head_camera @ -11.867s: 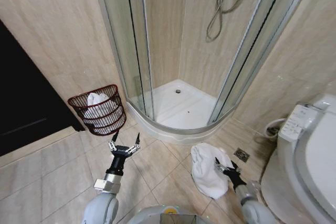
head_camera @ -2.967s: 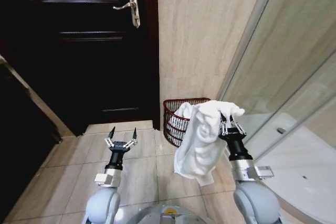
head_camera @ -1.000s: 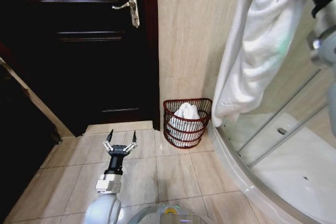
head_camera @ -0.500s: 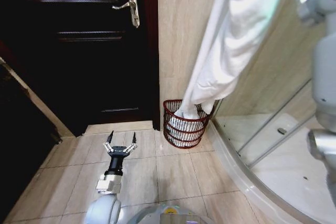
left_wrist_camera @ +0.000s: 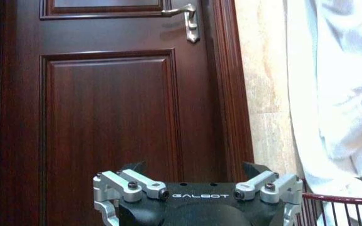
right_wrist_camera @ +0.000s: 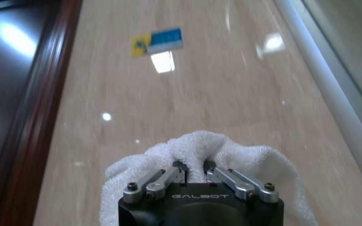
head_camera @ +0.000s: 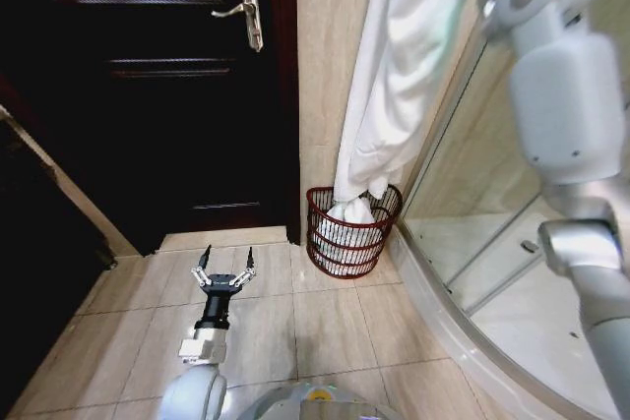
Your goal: Discard the used towel into the hamper.
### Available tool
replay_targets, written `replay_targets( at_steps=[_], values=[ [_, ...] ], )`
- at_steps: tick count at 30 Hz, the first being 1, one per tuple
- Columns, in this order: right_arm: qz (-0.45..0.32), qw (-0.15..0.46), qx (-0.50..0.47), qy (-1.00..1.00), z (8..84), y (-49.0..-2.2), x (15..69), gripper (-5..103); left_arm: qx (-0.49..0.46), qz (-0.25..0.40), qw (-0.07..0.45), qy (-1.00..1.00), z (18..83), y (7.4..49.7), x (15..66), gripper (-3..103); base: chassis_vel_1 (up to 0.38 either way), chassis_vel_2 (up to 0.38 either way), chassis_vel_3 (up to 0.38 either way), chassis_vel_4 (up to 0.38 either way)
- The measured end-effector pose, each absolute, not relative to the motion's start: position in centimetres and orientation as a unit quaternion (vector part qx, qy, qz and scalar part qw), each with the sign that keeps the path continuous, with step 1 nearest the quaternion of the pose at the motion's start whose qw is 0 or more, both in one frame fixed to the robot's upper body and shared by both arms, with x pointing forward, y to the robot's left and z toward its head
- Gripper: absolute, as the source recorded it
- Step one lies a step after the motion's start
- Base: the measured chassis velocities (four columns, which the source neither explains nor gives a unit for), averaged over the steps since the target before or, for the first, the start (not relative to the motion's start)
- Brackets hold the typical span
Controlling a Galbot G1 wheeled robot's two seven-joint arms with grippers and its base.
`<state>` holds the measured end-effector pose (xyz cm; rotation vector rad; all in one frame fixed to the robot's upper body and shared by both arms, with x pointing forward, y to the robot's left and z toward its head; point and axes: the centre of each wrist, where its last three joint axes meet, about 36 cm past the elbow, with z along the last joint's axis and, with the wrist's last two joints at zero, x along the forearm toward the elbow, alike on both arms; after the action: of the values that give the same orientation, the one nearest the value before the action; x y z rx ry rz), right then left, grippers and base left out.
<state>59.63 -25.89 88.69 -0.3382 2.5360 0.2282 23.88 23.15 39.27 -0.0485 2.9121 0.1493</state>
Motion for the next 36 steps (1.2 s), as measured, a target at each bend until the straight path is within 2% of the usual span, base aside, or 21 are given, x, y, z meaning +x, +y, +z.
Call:
replay_targets(
  at_steps=[13, 36],
  values=[
    [0.067, 0.233, -0.123, 0.962, 78.9, -26.3, 63.5, 14, -0.01, 0.05, 0.118, 0.992, 39.6, 22.9, 24.4, 100, 0.0, 0.0, 0.0, 0.0],
    [0.076, 0.179, -0.112, 0.974, 68.2, -26.5, 64.5, 14, -0.003, 0.056, 0.123, 0.991, 39.6, 22.9, 23.9, 100, 0.0, 0.0, 0.0, 0.0]
  ],
)
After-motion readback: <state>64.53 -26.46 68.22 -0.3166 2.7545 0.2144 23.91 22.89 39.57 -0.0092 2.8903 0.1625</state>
